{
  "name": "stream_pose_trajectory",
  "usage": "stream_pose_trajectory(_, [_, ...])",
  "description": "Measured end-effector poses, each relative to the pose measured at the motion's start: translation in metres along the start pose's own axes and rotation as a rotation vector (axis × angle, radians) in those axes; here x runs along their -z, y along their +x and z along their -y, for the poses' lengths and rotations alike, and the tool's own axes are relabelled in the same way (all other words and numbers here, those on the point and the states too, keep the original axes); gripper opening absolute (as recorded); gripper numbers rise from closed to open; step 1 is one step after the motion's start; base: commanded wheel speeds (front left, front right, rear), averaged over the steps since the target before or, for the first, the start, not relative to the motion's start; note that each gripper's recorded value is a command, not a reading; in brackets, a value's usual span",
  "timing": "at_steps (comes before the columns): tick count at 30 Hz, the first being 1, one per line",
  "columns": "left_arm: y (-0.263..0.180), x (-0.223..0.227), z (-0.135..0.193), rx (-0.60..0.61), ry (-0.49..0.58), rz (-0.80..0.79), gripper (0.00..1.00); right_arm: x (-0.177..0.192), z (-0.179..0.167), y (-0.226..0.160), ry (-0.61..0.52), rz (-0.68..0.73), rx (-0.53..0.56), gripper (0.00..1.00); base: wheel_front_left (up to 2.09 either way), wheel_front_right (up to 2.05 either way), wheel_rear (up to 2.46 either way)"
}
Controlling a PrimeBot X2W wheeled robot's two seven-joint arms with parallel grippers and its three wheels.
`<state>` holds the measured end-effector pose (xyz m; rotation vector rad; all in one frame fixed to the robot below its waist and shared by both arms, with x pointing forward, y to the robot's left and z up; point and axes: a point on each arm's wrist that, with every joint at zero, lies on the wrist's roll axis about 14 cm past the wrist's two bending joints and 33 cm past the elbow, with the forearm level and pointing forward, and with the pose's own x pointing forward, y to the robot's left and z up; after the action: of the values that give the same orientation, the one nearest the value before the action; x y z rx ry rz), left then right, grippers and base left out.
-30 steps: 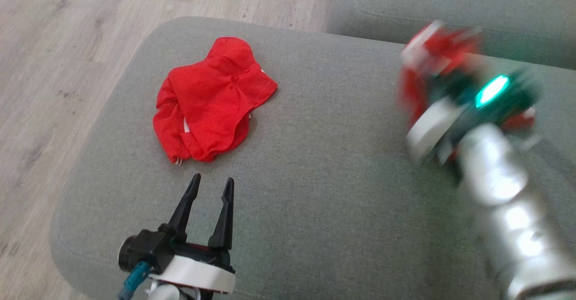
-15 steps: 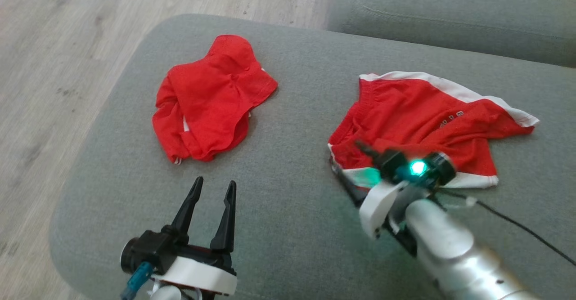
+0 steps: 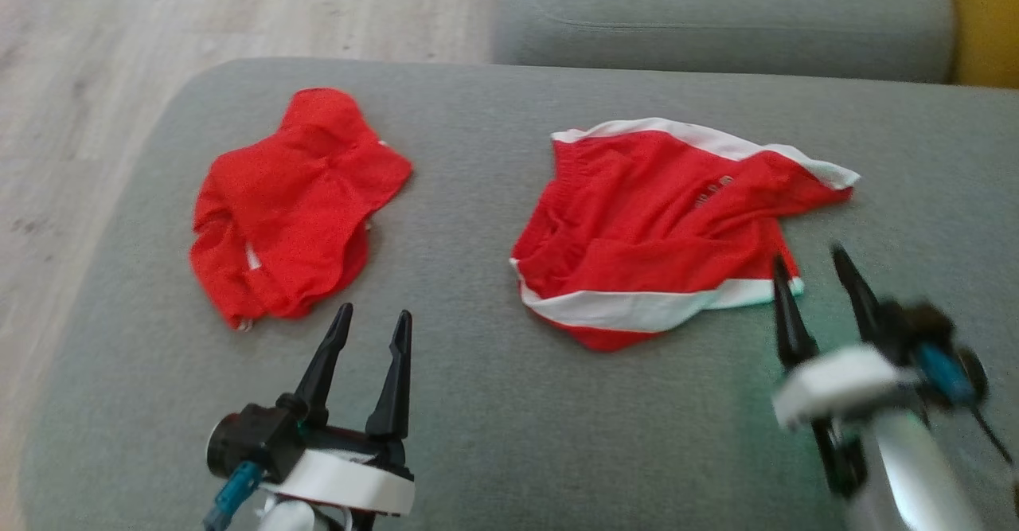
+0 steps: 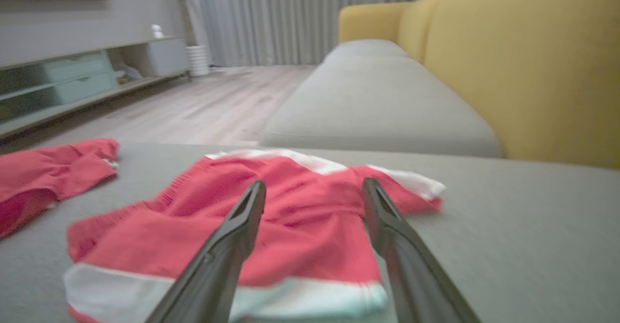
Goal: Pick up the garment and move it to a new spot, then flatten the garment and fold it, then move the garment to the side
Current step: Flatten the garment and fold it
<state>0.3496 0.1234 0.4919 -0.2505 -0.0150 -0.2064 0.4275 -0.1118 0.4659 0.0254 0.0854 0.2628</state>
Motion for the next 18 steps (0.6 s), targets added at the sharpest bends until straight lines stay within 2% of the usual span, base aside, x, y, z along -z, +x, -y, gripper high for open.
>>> stream_pose_trajectory(3, [0.006, 0.003, 0.007, 0.025, -0.003, -0.008, 1.00, 0.023, 0.023, -0.031, 0.034, -0.047, 0.089, 1.00, 0.00, 0.00, 0.00])
stream_pose_trajectory(8, [0.014, 0.011, 0.017, 0.063, -0.010, -0.032, 1.00, 0.044, 0.029, -0.054, 0.117, -0.090, 0.139, 1.00, 0.00, 0.00, 0.00])
stream_pose_trajectory(13, [0.016, 0.018, 0.020, 0.072, -0.015, -0.053, 1.00, 0.047, 0.031, -0.047, 0.141, -0.100, 0.148, 1.00, 0.00, 0.00, 0.00])
stream_pose_trajectory(18, [0.016, 0.020, 0.013, 0.052, -0.014, -0.062, 1.00, 0.054, 0.035, -0.020, 0.179, -0.161, 0.154, 1.00, 0.00, 0.00, 0.00])
